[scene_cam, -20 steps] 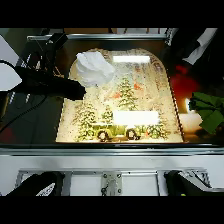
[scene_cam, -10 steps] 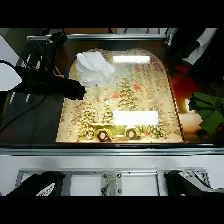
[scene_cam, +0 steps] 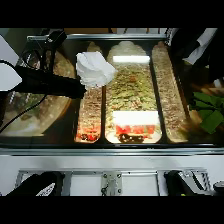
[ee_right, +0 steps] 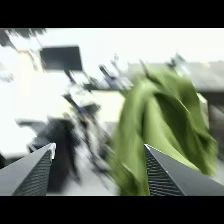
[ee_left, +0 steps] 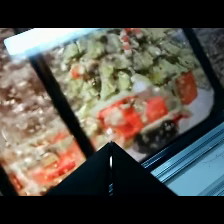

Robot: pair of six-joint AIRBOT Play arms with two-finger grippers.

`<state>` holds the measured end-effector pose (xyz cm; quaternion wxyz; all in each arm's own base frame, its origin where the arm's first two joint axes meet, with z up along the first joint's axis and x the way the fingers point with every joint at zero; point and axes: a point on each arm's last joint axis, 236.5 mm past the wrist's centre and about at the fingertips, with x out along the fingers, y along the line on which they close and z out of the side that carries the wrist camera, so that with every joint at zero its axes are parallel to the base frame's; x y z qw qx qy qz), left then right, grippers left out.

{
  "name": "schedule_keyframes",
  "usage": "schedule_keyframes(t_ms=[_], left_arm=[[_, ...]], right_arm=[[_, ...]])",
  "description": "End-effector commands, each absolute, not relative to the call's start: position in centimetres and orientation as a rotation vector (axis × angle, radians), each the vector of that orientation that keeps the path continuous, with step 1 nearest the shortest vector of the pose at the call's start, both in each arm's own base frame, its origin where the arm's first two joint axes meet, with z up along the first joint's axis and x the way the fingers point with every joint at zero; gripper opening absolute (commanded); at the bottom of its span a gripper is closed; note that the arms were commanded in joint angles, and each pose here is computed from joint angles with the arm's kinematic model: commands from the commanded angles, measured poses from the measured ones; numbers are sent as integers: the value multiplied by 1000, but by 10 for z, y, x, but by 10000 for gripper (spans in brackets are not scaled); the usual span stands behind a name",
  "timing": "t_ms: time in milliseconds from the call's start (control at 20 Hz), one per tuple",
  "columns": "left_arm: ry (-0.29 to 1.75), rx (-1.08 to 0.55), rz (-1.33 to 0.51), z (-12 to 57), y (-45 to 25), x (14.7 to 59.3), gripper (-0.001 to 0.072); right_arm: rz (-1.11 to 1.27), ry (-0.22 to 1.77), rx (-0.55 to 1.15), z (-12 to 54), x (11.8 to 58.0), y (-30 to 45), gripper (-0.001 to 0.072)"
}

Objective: Fold the clothes and pants, and hang the long-sleeved shirts on hangers.

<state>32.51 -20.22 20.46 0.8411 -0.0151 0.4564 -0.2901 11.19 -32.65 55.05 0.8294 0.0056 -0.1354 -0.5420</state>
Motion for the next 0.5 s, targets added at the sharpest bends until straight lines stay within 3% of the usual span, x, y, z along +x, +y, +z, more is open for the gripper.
schedule_keyframes(t_ms=[0, 250, 450], left_arm=[[963, -32, -612, 205, -202, 326, 13], [962, -31, -611, 205, -202, 326, 13], [961, -32, -611, 205, -202, 326, 13]], right_arm=[[-1026, -447, 25, 585, 123, -293, 604], [-857, -463, -6, 597, 153, -260, 604], [-581, -356, -68, 585, 219, -213, 604]])
